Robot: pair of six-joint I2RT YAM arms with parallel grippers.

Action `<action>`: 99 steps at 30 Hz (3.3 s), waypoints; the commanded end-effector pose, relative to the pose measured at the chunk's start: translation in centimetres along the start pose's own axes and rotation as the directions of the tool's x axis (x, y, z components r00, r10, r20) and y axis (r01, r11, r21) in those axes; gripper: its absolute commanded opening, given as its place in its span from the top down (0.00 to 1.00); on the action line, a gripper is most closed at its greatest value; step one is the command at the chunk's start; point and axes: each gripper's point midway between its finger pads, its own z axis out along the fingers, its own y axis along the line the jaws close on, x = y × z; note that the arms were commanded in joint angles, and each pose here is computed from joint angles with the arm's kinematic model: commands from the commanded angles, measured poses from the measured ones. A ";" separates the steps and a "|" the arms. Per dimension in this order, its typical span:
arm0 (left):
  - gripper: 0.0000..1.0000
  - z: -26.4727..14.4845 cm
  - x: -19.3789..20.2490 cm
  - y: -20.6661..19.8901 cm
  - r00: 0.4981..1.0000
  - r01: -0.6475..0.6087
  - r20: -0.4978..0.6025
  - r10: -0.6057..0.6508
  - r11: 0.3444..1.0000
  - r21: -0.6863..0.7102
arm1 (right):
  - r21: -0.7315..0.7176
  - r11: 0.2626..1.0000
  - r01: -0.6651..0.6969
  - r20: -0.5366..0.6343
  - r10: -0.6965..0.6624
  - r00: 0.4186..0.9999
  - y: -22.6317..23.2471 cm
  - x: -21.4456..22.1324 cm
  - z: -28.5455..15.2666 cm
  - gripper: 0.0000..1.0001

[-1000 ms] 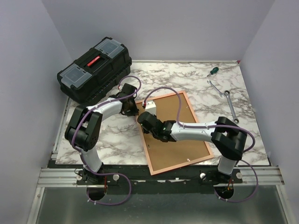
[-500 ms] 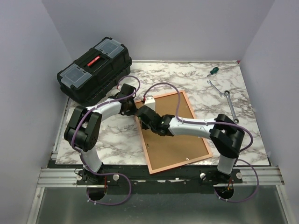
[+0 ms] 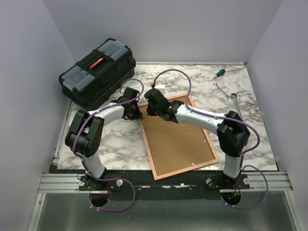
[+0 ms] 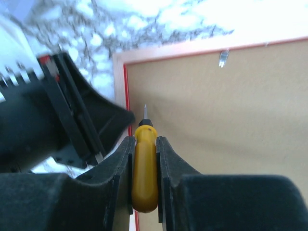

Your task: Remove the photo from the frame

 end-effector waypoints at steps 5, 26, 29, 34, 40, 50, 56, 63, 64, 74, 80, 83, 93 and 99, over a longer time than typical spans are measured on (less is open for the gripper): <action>0.99 -1.2 2.6 0.9 0.992 -0.035 -0.124 0.030 0.999 -0.041 | -0.095 0.995 0.023 0.025 -0.021 0.999 1.1 -3.6 -3.7 1.00; 0.28 -8.7 11.9 -0.2 0.969 -0.211 -0.114 0.219 0.974 0.084 | -0.021 0.998 -0.063 0.049 0.064 0.997 -12.6 3.3 -19.2 1.00; 0.39 -7.4 13.2 0.5 0.974 -0.189 -0.119 0.192 0.981 0.038 | -0.043 0.995 -0.088 0.052 0.090 0.995 -12.8 3.4 -20.1 1.00; 0.62 -6.5 14.1 0.4 0.974 -0.201 -0.107 0.202 0.979 0.020 | -0.042 0.994 -0.102 0.037 0.103 0.994 -13.3 3.6 -21.5 1.00; 0.81 -5.6 11.7 -0.1 0.929 -0.358 -0.132 0.347 0.930 -0.077 | -0.038 0.992 -0.117 0.053 0.119 0.991 -13.9 3.2 -22.8 1.00; 1.00 -3.2 4.9 -0.3 0.808 -0.580 -0.255 0.530 0.791 -0.193 | -0.032 0.993 -0.118 0.016 0.119 0.993 -13.9 4.6 -21.8 0.99; 0.96 -1.5 0.4 -0.4 0.759 -0.648 -0.276 0.590 0.729 -0.222 | -0.084 0.993 -0.089 -0.056 0.085 0.995 -13.0 6.7 -20.8 1.00; 0.43 -6.9 0.5 -4.5 0.869 -0.491 -0.088 0.487 0.870 -0.035 | -0.090 0.993 -0.073 -0.105 0.063 0.992 -12.6 7.5 -20.5 1.00; 0.40 -7.7 1.4 -4.6 0.882 -0.466 -0.079 0.465 0.885 0.005 | -0.094 0.993 -0.073 -0.093 0.064 0.994 -12.6 7.3 -20.5 0.99; 0.30 -10.1 13.3 -3.0 0.981 -0.151 -0.117 0.157 0.986 0.064 | -0.099 0.994 -0.043 -0.064 0.037 0.997 -12.4 6.5 -20.3 0.99; 0.37 -9.2 17.9 -2.9 0.979 -0.147 -0.143 0.147 0.989 0.012 | -0.107 0.993 -0.052 -0.053 0.047 0.998 -12.5 6.4 -20.6 1.00; 0.42 -8.5 19.0 -2.7 0.968 -0.187 -0.174 0.179 0.982 -0.030 | -0.109 0.992 -0.057 -0.054 0.051 0.997 -12.5 6.4 -20.8 1.00; 0.77 -7.2 17.5 -1.0 0.887 -0.448 -0.200 0.417 0.881 -0.150 | -0.105 0.991 -0.078 -0.062 0.072 0.995 -12.6 6.6 -21.0 0.99; 1.00 -6.5 12.4 0.4 0.786 -0.616 -0.202 0.585 0.768 -0.172 | -0.110 0.991 -0.071 -0.082 0.062 0.995 -12.4 7.0 -20.7 0.99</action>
